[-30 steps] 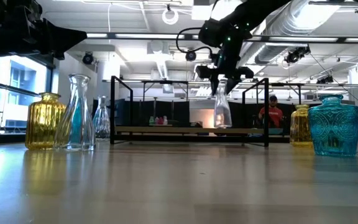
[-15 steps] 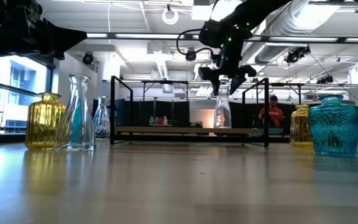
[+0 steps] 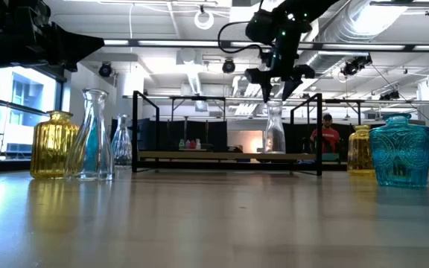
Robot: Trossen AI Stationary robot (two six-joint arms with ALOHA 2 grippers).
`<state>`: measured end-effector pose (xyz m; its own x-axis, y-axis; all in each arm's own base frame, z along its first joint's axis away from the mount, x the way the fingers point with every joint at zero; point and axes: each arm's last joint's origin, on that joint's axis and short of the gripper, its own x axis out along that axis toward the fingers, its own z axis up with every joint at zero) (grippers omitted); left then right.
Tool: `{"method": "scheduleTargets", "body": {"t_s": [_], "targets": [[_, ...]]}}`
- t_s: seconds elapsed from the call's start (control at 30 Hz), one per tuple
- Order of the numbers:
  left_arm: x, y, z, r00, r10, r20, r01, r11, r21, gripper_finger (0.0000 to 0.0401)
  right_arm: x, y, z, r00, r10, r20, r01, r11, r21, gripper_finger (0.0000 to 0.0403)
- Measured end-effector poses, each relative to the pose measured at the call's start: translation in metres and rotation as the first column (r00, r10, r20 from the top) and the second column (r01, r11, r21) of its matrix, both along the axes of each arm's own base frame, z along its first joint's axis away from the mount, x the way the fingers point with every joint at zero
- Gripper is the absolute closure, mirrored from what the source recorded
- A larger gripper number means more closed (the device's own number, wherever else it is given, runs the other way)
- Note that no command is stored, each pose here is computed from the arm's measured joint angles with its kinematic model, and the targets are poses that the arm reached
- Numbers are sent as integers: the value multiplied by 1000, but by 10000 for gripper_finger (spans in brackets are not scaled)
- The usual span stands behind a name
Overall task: Sort vases onto shelf
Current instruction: Put the transparent vase on the shelf
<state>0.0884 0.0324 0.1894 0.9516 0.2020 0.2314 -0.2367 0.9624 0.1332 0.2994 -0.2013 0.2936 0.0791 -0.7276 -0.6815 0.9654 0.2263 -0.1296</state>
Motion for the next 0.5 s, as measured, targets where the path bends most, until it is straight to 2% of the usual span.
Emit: {"method": "scheduleTargets", "body": {"t_s": [0.17, 0.33, 0.5], "targets": [[0, 0, 0, 1000, 1, -1, -1, 1000, -1, 401, -4, 3, 6, 999, 22, -30, -23, 1000, -9, 151], [0, 0, 0, 1000, 1, -3, -1, 1000, -2, 401, -7, 14, 31, 996, 73, -44, -75, 995, -59, 151], [0, 0, 0, 1000, 1, -4, -1, 1000, -2, 401, -1, 37, 43, 983, 159, -90, -161, 987, -16, 178]]}}
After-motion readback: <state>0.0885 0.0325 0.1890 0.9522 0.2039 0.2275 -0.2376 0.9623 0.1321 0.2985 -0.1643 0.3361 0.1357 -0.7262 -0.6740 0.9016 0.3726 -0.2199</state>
